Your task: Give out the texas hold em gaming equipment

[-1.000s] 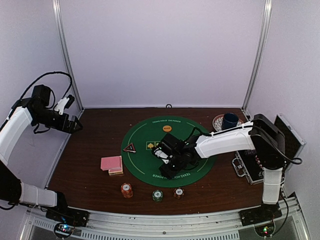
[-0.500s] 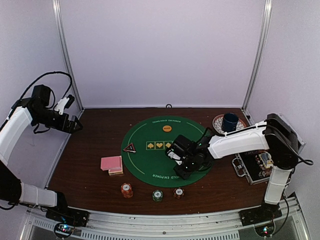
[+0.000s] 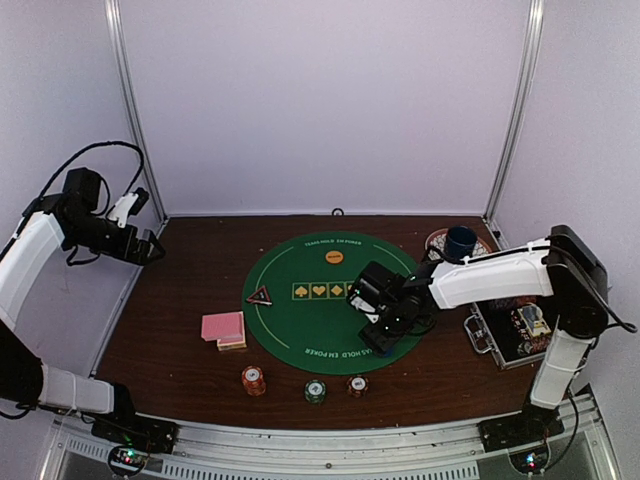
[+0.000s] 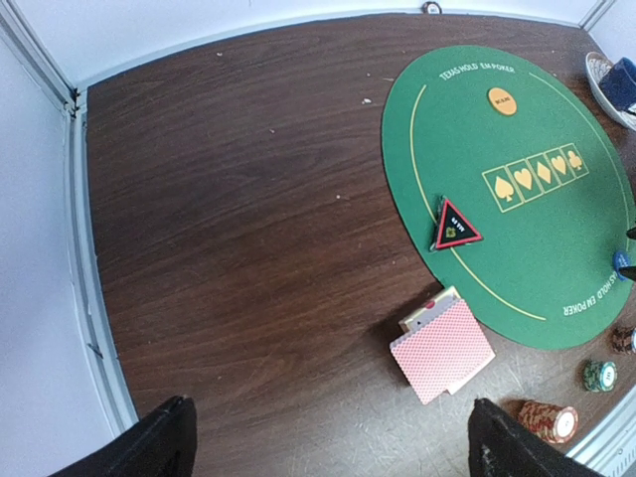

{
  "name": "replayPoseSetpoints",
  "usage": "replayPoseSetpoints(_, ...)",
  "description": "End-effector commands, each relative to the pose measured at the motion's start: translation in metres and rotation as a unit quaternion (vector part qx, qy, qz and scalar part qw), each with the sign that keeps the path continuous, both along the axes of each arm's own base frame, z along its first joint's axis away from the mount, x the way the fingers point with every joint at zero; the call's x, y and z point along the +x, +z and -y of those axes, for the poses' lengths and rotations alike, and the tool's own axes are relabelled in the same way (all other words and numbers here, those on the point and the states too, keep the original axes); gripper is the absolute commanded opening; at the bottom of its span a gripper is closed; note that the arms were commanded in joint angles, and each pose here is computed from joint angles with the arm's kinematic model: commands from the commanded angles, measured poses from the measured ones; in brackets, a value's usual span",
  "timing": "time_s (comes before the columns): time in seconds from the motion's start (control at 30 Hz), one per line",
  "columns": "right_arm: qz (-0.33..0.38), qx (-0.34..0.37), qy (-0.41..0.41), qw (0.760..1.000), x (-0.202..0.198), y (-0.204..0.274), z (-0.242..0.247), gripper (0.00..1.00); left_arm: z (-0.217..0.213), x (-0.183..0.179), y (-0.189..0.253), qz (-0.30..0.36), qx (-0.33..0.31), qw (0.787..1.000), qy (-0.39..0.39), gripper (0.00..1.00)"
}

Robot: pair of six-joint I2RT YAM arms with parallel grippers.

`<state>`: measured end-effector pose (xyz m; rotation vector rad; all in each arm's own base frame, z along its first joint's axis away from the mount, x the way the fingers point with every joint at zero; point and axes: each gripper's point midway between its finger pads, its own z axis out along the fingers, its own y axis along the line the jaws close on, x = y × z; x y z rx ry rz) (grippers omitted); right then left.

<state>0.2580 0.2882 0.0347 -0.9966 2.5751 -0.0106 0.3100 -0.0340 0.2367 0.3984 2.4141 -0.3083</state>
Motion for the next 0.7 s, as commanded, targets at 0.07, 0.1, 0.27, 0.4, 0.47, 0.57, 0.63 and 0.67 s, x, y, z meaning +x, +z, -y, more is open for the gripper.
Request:
replayPoseSetpoints(0.07, 0.025, 0.048, 0.02, 0.998, -0.01, 0.07, -0.01, 0.74, 0.0, 0.003, 0.01, 0.011, -0.001, 1.0, -0.002, 0.97)
replayPoseSetpoints(0.1, 0.022, 0.058, 0.029, 0.998, -0.017, 0.078, -0.014, 0.75, 0.0, 0.003, 0.01, 0.01, -0.001, 1.0, -0.002, 0.98)
replayPoseSetpoints(0.27, -0.011, 0.07, 0.089, 0.993, -0.059, 0.092, -0.026, 0.8, 0.001, 0.002, 0.01, 0.01, -0.001, 1.0, -0.005, 0.98)
replayPoseSetpoints(0.4, -0.041, 0.061, 0.137, 0.988, -0.09, 0.08, -0.036, 0.81, 0.003, 0.0, 0.009, 0.009, -0.003, 1.0, -0.011, 0.97)
replayPoseSetpoints(0.47, -0.048, 0.055, 0.152, 0.986, -0.099, 0.072, -0.042, 0.81, 0.003, -0.002, 0.007, 0.007, -0.005, 1.0, -0.013, 0.97)
replayPoseSetpoints(0.57, -0.055, 0.055, 0.173, 0.982, -0.112, 0.063, -0.053, 0.81, 0.005, -0.004, 0.004, 0.004, -0.006, 1.0, -0.015, 0.98)
replayPoseSetpoints(0.63, -0.064, 0.056, 0.18, 0.98, -0.118, 0.057, -0.058, 0.81, 0.005, -0.005, 0.003, 0.001, -0.009, 1.0, -0.017, 0.97)
replayPoseSetpoints(0.67, -0.067, 0.054, 0.182, 0.98, -0.12, 0.054, -0.059, 0.8, 0.006, -0.006, 0.002, -0.001, -0.009, 1.0, -0.018, 0.97)
